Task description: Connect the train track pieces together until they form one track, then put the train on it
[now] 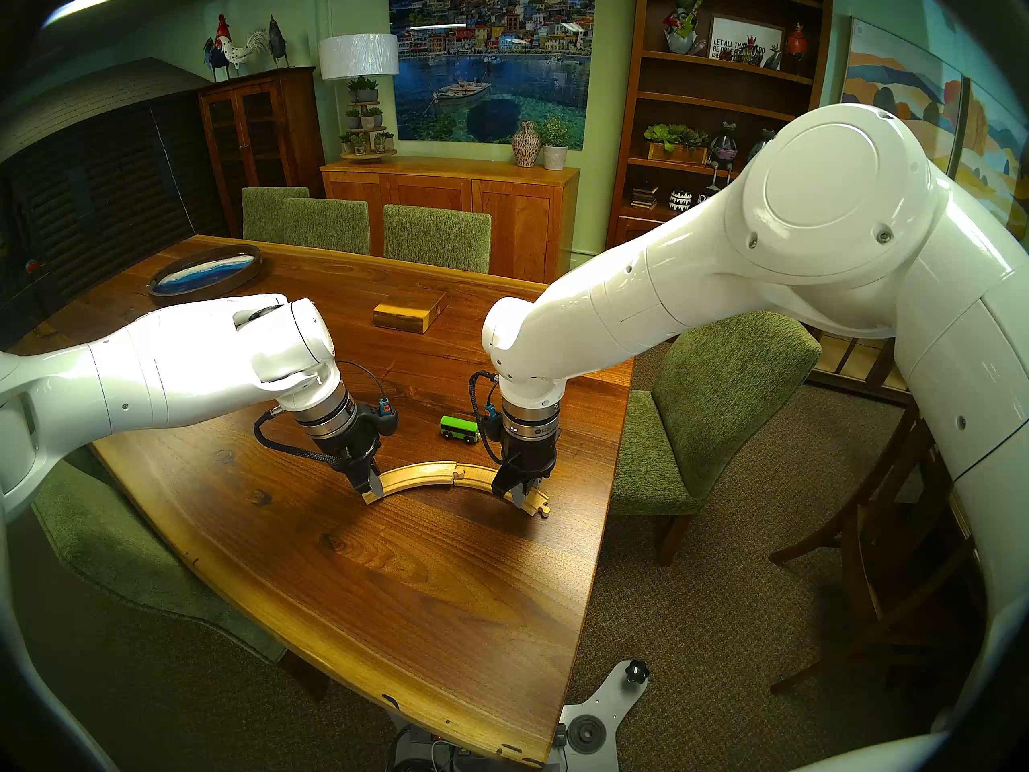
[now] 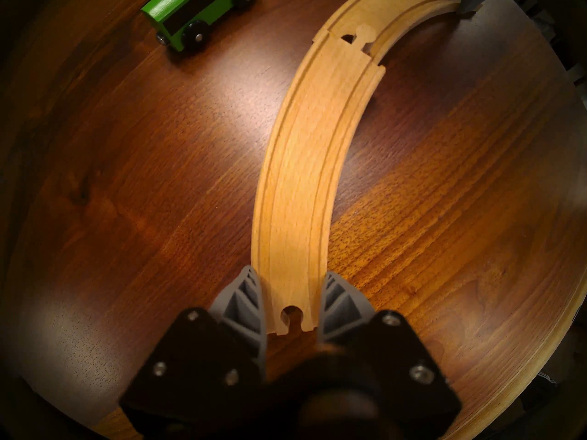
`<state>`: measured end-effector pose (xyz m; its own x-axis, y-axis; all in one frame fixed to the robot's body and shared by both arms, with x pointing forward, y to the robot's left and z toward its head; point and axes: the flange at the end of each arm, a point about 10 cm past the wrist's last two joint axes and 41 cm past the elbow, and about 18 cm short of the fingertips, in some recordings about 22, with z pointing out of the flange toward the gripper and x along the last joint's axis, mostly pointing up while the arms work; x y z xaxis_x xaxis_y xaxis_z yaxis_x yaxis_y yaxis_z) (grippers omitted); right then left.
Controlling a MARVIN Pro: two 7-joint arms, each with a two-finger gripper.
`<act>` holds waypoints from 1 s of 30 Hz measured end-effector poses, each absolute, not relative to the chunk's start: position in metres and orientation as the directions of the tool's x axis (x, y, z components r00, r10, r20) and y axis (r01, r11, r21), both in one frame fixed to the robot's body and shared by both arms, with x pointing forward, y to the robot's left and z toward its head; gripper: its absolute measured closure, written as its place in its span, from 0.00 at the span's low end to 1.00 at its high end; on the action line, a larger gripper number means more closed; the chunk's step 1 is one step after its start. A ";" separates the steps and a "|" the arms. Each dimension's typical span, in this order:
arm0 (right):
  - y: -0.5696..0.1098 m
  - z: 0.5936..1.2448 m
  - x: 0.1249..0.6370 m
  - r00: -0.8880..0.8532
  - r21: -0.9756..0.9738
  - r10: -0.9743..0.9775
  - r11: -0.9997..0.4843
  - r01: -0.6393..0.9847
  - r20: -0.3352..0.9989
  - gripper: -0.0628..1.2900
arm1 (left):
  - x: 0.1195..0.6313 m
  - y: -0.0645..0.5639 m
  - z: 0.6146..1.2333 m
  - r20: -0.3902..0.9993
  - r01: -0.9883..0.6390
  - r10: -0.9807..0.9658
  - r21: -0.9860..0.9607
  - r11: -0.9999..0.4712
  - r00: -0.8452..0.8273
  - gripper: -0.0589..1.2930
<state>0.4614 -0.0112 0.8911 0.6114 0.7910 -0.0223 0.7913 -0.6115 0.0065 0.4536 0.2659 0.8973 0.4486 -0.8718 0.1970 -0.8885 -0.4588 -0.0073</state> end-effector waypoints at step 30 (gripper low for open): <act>-0.011 0.891 0.462 0.612 0.007 0.791 -0.612 0.791 -0.022 0.82 | 0.453 0.271 0.897 0.201 -0.889 -0.873 -0.019 -0.457 0.444 0.86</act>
